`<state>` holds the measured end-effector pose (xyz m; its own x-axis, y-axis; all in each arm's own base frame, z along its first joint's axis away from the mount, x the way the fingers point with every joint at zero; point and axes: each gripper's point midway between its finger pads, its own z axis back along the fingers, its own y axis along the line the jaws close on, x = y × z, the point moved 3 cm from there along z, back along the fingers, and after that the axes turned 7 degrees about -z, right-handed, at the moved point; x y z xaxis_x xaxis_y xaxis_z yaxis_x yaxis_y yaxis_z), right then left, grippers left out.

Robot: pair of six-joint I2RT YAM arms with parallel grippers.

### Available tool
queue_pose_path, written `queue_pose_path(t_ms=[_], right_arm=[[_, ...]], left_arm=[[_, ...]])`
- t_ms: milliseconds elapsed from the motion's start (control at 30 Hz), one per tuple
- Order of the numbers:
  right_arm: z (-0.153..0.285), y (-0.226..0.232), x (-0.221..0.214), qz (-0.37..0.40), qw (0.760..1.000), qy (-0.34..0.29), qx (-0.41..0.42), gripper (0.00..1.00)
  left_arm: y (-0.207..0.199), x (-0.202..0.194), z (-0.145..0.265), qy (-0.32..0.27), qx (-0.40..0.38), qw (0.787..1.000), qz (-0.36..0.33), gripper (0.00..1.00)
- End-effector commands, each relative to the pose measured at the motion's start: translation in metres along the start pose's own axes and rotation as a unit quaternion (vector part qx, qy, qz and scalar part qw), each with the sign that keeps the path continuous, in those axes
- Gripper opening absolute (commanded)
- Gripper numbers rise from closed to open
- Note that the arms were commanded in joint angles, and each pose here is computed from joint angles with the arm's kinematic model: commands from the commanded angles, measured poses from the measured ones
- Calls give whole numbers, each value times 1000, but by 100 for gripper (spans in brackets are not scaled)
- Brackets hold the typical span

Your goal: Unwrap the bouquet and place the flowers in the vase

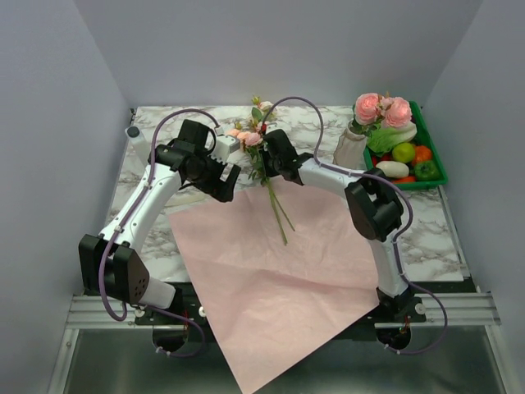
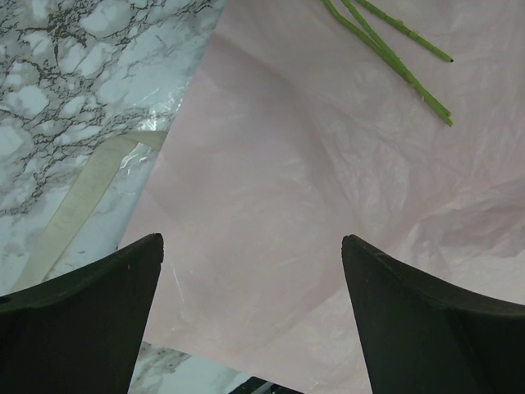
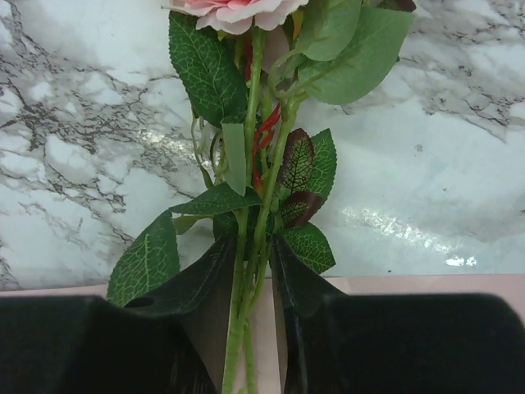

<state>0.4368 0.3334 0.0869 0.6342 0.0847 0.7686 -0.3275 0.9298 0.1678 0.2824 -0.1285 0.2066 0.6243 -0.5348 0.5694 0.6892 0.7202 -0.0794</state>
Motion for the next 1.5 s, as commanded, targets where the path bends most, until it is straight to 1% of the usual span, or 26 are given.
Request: queue_pose_path(t_ms=[0,133,233,300,333,433,467,567,600,633,800,933,1000,1067,1100,1133,1167,1200,1233,1300,1333,1433,1467], right_arm=[[-7,0,-13,-6,999,40,5,34],[-13,3,-13,-6,999,49,3,36],[-20,3,-21,-6,998,68,2,39],[-23,5,-19,-11,998,69,8,39],[-22,7,-18,-12,998,68,11,32],[-16,11,-10,-15,998,59,18,17],[-13,11,-6,-13,998,54,21,16],[7,15,10,-12,999,27,29,15],[11,14,7,-11,999,28,30,15],[23,18,20,-12,999,8,37,15],[60,33,41,0,997,-44,59,15],[96,52,63,10,991,-97,93,15],[111,57,70,15,988,-113,105,19],[121,60,72,16,986,-122,114,19],[133,60,75,17,984,-134,117,18],[142,65,81,19,979,-159,128,15],[154,67,86,29,974,-182,133,8],[160,66,79,39,971,-192,137,6],[193,75,102,40,956,-244,159,4],[221,77,116,60,942,-286,167,4],[254,78,133,60,926,-328,178,3],[303,72,150,82,897,-396,181,1],[341,63,162,87,875,-440,183,1]], left_arm=[[4,-5,2,4,9,1000,-4,99],[5,-7,3,5,12,1000,-5,99],[6,-9,3,5,13,1000,-6,99],[7,-11,2,9,14,1000,-4,99],[7,-11,2,8,15,1000,-4,99],[7,-12,2,9,15,1000,-3,99],[8,-12,2,8,15,1000,-4,99],[7,-12,2,8,14,1000,-1,99],[7,-12,1,8,14,1000,-1,99],[7,-13,0,9,11,1000,2,99],[5,-13,-1,10,6,1000,8,99],[5,-14,-1,10,6,1000,7,99],[4,-14,0,11,6,1000,6,99],[4,-14,0,12,5,1000,8,99],[4,-14,-1,12,4,1000,8,99],[4,-13,0,10,3,1000,8,99],[4,-12,1,7,4,1000,8,99],[4,-12,0,8,2,1000,10,99],[5,-12,1,5,2,1000,13,99],[7,-10,2,4,2,1000,18,99],[10,-9,1,4,3,1000,25,99],[12,-5,3,0,-1,999,36,99],[14,-3,5,-3,1,999,38,99]])
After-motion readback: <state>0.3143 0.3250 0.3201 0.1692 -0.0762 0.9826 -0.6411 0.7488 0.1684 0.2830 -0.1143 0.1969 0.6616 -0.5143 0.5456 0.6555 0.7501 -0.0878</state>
